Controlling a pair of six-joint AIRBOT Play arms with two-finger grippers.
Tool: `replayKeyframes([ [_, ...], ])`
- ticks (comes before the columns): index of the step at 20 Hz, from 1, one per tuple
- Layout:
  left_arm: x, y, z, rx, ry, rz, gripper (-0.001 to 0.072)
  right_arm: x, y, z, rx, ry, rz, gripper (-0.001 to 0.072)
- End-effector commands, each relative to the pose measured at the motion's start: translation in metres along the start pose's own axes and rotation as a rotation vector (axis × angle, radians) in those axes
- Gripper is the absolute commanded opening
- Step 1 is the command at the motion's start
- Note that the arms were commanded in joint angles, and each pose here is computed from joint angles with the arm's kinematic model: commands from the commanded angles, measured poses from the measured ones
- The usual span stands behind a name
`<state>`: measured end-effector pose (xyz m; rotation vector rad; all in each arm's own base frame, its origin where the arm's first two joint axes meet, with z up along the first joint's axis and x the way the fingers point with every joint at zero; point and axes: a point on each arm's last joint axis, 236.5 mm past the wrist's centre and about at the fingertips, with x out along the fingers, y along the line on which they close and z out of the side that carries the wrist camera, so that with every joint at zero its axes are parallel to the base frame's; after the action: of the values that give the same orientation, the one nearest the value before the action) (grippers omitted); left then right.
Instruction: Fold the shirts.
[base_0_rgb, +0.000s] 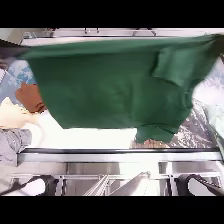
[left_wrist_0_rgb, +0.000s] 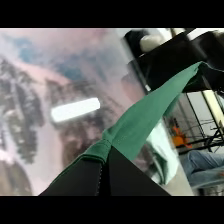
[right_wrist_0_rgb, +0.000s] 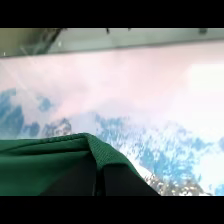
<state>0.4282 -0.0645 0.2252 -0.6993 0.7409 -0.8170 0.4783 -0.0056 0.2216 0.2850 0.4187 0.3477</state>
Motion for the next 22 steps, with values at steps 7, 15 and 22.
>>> replayKeyframes([
  [7, 0.176, 0.218, -0.02, -0.189, 0.232, 0.025, 0.0016, 0.188, -0.061, -0.116, 0.119, 0.163, 0.059, 0.002],
  [15, 0.137, 0.225, -0.046, -0.246, 0.273, 0.064, 0.0018, 0.117, -0.096, -0.199, 0.097, 0.532, 0.148, 0.0019],
  [22, 0.137, 0.257, -0.127, -0.4, 0.43, 0.119, 0.0008, 0.085, -0.115, -0.256, 0.183, 0.668, 0.142, 0.002],
])
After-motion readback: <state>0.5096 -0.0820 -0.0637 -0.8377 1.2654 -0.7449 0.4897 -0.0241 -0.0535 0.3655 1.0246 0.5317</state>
